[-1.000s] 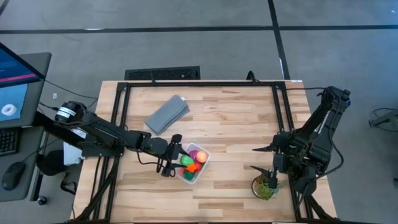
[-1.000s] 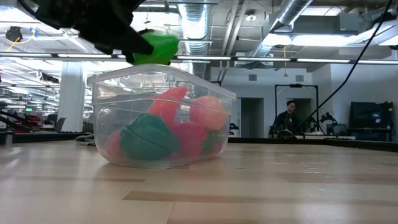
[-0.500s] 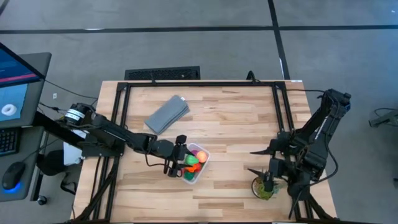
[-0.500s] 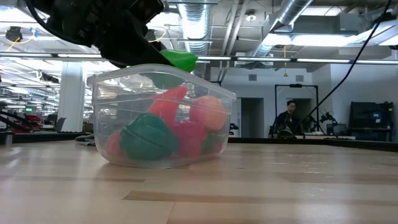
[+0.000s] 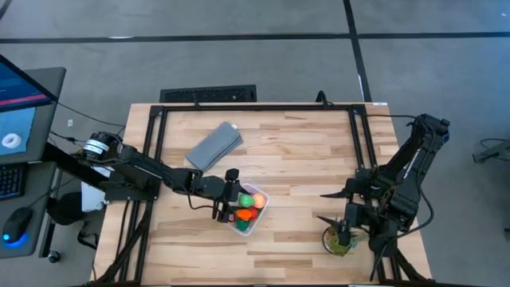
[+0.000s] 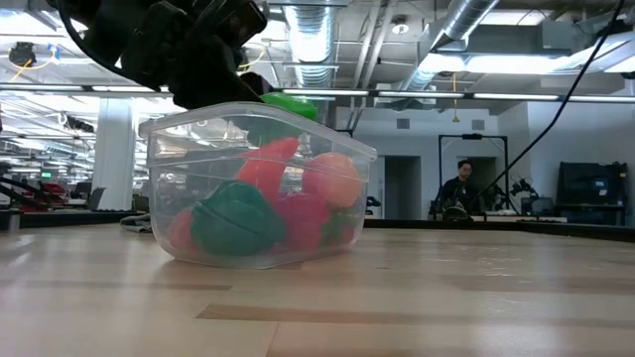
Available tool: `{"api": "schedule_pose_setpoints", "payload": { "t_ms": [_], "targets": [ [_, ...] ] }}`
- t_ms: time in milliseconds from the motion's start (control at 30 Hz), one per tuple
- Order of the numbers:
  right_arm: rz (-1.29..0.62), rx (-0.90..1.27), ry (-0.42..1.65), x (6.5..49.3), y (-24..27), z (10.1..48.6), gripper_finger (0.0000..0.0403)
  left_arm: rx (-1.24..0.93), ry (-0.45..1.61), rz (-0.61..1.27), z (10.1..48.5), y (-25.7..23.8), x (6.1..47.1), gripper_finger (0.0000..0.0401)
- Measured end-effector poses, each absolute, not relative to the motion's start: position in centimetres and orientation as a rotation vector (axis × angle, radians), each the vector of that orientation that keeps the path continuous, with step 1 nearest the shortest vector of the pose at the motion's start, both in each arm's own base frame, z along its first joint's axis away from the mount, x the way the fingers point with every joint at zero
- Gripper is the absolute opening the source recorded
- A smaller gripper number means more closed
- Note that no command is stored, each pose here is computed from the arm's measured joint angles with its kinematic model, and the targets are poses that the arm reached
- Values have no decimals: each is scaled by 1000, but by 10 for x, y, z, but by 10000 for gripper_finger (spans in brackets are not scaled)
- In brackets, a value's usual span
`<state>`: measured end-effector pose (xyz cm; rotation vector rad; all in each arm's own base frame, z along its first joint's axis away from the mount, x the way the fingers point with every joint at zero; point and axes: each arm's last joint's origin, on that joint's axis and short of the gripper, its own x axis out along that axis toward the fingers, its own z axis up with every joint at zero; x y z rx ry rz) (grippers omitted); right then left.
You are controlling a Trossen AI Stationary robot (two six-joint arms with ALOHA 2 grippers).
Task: Pick and placing Produce into tupperware
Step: Put the green pear into the transparent bin, then return to Home Position
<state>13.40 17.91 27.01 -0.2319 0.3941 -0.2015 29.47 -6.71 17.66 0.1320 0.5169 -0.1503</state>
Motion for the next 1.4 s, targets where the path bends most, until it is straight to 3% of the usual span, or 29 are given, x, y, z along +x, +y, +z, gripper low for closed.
{"api": "schedule_pose_setpoints", "payload": {
  "t_ms": [533, 867, 1167, 1400],
  "targets": [
    [-202, -235, 395, 134, 179, 270, 317, 160, 516, -167, 177, -62, 296, 261],
    [-201, -245, 397, 134, 179, 270, 317, 223, 398, -140, 211, -53, 303, 261],
    [-179, -239, 417, 134, 179, 269, 317, 324, 388, 72, 228, -44, 295, 261],
    [-172, -459, 468, 137, 171, 268, 317, 508, 395, 473, 236, -33, 294, 261]
  ]
}}
